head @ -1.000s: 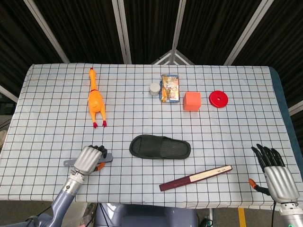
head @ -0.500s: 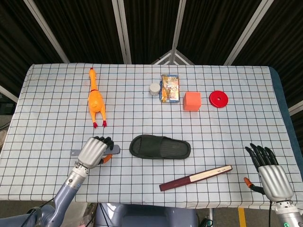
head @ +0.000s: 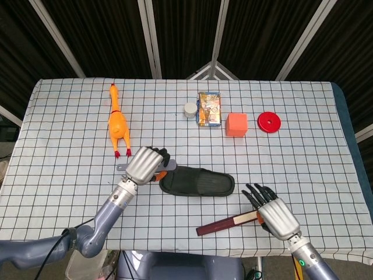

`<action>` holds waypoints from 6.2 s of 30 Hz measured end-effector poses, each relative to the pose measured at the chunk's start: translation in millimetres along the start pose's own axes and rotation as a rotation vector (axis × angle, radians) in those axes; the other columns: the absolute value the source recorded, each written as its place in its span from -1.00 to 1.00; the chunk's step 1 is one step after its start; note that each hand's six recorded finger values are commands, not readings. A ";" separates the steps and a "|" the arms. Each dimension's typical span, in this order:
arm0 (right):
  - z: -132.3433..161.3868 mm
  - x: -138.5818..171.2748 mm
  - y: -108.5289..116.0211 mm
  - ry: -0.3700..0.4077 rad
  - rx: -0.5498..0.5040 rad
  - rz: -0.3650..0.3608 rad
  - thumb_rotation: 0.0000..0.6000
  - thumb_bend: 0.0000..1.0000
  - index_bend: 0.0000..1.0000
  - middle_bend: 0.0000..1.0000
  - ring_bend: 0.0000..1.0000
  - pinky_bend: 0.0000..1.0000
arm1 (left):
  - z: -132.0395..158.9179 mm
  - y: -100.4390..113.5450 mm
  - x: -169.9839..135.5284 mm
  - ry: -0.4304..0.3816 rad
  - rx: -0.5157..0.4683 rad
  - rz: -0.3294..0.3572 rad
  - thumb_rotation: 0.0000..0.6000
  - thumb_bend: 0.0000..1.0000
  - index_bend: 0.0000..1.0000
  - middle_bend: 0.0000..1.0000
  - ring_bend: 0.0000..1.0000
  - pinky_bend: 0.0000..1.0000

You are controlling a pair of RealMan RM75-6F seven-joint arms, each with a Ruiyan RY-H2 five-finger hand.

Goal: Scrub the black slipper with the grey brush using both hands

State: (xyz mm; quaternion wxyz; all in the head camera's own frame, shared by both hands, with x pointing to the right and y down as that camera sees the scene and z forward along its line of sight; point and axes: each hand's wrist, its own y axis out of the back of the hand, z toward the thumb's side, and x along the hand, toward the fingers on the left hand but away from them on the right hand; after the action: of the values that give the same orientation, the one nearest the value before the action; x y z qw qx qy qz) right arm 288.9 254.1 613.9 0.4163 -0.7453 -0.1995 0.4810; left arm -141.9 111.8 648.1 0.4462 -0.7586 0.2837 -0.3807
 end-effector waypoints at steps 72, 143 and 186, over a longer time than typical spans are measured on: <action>119.7 -90.0 -49.4 0.262 0.058 0.151 1.00 0.59 -1.00 -0.96 -0.99 -0.65 | 65.6 -39.2 35.2 -0.063 0.010 -0.144 1.00 0.18 0.16 0.41 0.18 0.27; 88.7 -67.4 -6.8 0.105 0.137 -0.013 1.00 0.10 -1.00 -1.00 -1.00 -0.93 | 39.0 -2.0 14.6 0.019 -0.024 -0.135 1.00 0.17 0.16 0.40 0.18 0.27; -60.0 31.4 30.5 -0.298 -0.064 -0.151 1.00 0.10 -1.00 -1.00 -1.00 -0.96 | -37.7 -66.5 -160.8 -0.139 0.537 -0.305 1.00 -0.79 -0.48 -0.21 -0.31 -0.06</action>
State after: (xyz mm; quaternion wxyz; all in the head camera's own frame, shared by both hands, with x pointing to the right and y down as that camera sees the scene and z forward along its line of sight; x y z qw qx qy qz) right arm 353.2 232.8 583.2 0.3934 -0.6614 -0.3297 0.5469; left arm -255.5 247.5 667.1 0.5866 -0.6717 0.0247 -0.4518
